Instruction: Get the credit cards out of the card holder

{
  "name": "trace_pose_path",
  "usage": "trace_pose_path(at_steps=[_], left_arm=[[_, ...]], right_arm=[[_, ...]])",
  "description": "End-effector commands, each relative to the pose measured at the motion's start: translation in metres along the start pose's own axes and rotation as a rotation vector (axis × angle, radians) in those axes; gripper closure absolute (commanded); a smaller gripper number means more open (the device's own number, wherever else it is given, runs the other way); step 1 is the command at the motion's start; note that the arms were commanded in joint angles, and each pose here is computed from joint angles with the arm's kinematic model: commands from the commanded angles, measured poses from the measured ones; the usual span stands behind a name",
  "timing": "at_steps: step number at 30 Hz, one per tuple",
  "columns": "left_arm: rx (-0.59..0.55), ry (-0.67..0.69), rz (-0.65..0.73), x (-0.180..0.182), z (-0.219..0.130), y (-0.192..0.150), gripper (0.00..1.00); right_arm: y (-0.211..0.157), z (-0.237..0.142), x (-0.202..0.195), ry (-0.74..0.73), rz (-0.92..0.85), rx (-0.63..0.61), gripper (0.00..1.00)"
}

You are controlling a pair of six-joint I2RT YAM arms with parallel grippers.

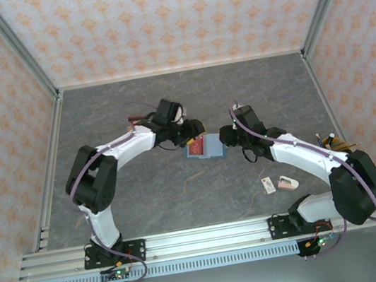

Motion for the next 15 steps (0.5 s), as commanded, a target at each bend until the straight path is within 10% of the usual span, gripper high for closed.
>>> trace_pose_path(at_steps=[1,15], left_arm=[[-0.070,0.104,-0.021,0.035,-0.019,0.006,0.48],[-0.105,0.061,-0.014,0.047,-0.013,0.007,0.57]], right_arm=[[0.008,-0.003,0.037,0.159,0.009,0.086,0.67],[-0.012,0.079,0.048,0.155,0.356,0.319,0.71]])
Point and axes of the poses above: each hand's point on the last joint's axis, 136 mm out from that joint toward the fingers, its own z axis out along the fingers, its own x axis along the line the jaws close on, y = z × x, the point moved 2 cm from there along -z, back along the fingers, and after that the axes turned 2 degrees about z, right-handed, at the moved point
